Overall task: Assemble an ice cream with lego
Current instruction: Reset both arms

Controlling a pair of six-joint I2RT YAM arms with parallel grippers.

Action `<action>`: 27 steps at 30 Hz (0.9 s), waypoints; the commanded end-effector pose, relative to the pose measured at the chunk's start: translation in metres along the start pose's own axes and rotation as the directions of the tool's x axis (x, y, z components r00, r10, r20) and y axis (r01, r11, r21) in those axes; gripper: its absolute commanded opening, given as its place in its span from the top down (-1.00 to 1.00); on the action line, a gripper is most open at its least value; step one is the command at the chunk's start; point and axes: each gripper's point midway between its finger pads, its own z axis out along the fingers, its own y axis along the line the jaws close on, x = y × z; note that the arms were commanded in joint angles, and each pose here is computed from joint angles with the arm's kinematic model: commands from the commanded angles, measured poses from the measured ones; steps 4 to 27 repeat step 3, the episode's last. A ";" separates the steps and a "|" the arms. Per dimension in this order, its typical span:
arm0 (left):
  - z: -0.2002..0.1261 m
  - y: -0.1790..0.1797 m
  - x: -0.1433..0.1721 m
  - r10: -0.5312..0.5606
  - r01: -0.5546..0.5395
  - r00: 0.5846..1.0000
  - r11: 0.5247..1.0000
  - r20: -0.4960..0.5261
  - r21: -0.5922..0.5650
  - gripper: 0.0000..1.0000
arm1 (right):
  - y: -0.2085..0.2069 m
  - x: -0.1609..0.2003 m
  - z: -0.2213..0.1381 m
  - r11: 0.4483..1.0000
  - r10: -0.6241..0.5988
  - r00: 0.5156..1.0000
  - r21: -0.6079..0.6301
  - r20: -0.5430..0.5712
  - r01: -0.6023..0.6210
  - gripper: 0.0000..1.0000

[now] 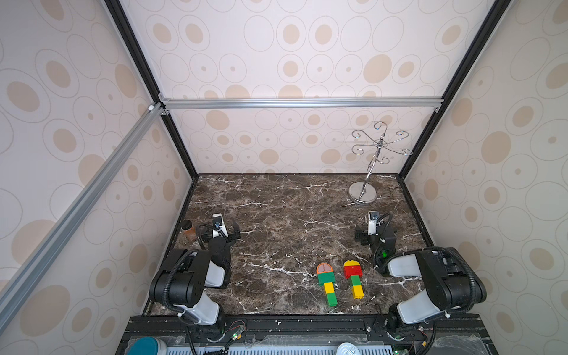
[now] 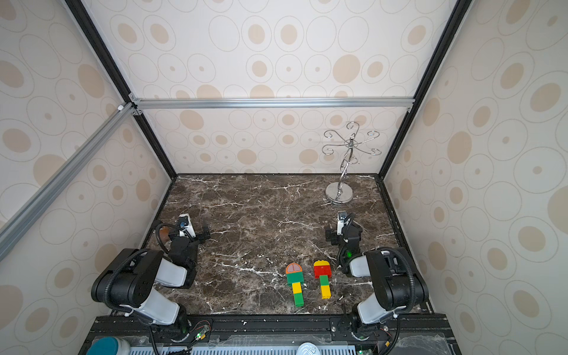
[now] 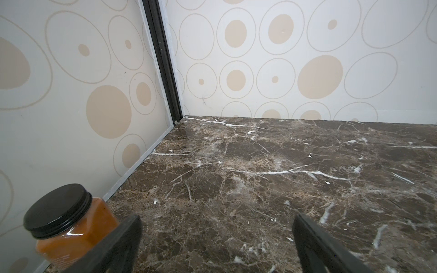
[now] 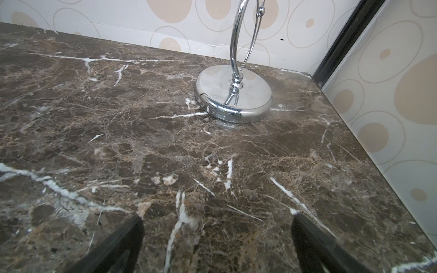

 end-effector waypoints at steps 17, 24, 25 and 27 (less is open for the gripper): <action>0.005 0.003 -0.006 -0.003 0.003 1.000 1.000 0.015 -0.015 -1.00 | -0.002 -0.013 0.001 1.000 0.010 0.999 0.001 0.033 -0.010 -0.99; 0.005 0.003 -0.006 -0.003 0.003 1.000 1.000 0.015 -0.015 -1.00 | -0.002 -0.013 0.001 1.000 0.010 0.999 0.001 0.033 -0.010 -0.99; 0.005 0.003 -0.006 -0.003 0.003 1.000 1.000 0.015 -0.015 -1.00 | -0.002 -0.013 0.001 1.000 0.010 0.999 0.001 0.033 -0.010 -0.99; 0.005 0.003 -0.006 -0.003 0.003 1.000 1.000 0.015 -0.015 -1.00 | -0.002 -0.013 0.001 1.000 0.010 0.999 0.001 0.033 -0.010 -0.99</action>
